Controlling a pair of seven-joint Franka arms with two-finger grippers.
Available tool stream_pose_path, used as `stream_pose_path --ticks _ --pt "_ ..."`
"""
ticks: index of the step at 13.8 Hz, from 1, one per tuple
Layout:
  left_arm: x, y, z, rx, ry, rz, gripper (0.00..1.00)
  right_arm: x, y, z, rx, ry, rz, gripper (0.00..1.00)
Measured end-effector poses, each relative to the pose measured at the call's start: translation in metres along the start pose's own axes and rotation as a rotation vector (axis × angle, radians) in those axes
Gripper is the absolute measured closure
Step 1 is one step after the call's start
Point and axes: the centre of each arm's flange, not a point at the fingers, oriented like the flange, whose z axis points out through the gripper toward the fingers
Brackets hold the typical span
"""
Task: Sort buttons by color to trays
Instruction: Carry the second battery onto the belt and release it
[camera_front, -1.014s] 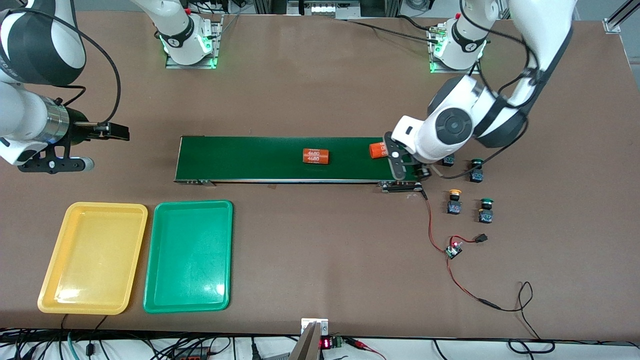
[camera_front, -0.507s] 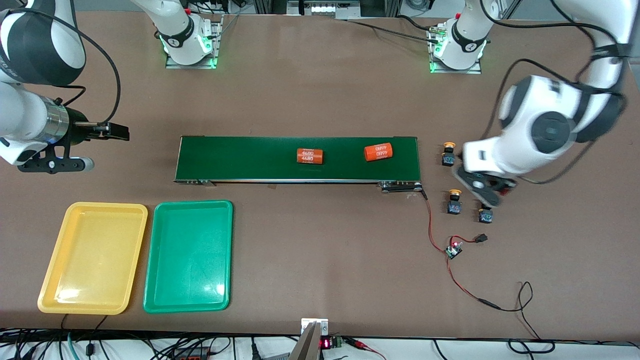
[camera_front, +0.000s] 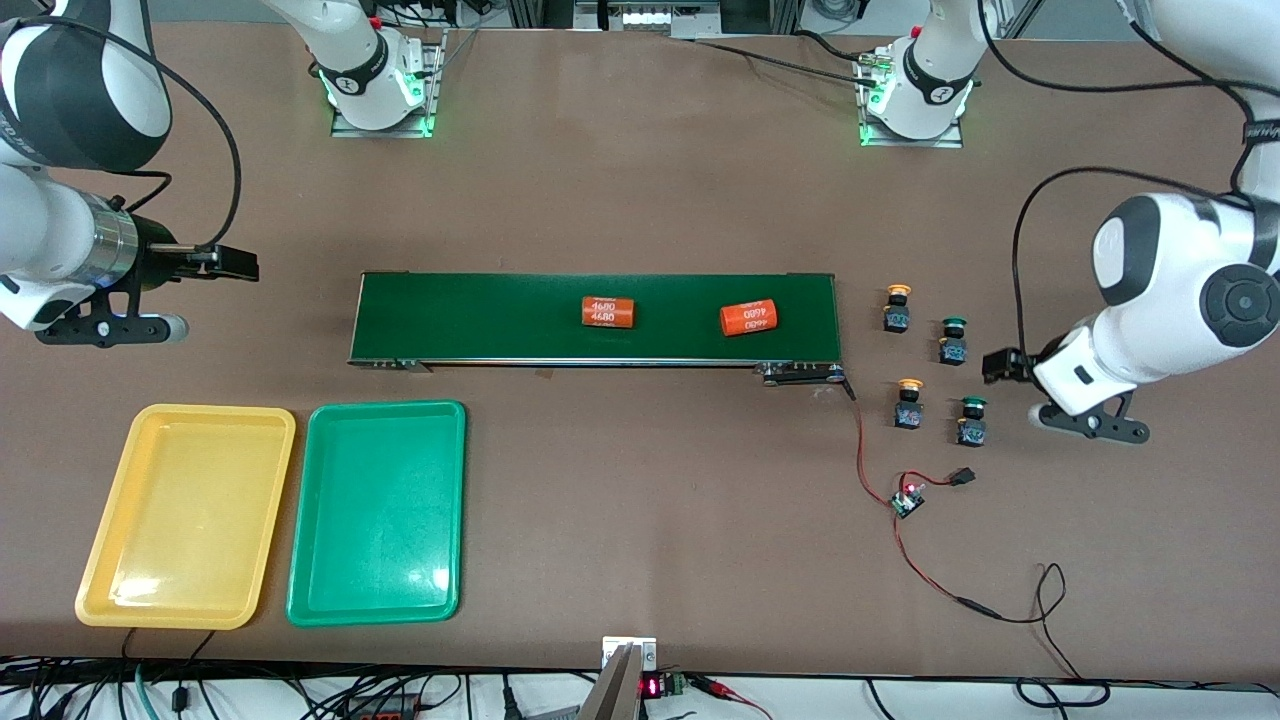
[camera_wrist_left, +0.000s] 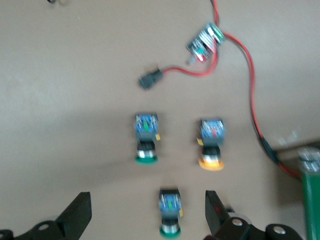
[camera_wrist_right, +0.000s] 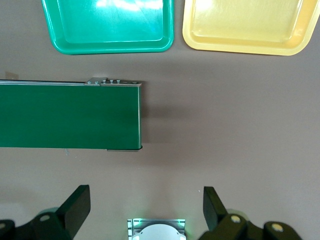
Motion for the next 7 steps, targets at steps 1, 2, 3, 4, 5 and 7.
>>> stream_pose_path --ticks 1,2,3,4,5,7 --pt "0.005 -0.006 0.019 -0.002 0.017 -0.012 0.00 0.000 0.000 0.000 0.000 0.000 0.000 0.00" --pt "0.010 -0.012 0.039 -0.005 0.031 -0.021 0.00 0.000 0.000 0.000 0.000 0.000 0.000 0.00" --pt "0.012 -0.015 0.056 -0.008 0.040 -0.027 0.00 0.000 0.000 0.000 0.000 0.000 0.000 0.00" --pt "0.014 -0.017 0.072 -0.013 0.035 -0.029 0.00 0.000 0.000 0.000 0.000 0.000 0.000 0.00" --pt "0.014 -0.015 0.087 -0.019 0.024 -0.028 0.00 0.000 0.000 0.000 0.000 0.000 0.000 0.00" --pt "0.016 -0.009 0.110 -0.026 0.016 -0.018 0.00 0.000 0.000 0.000 0.000 -0.001 0.000 0.00"
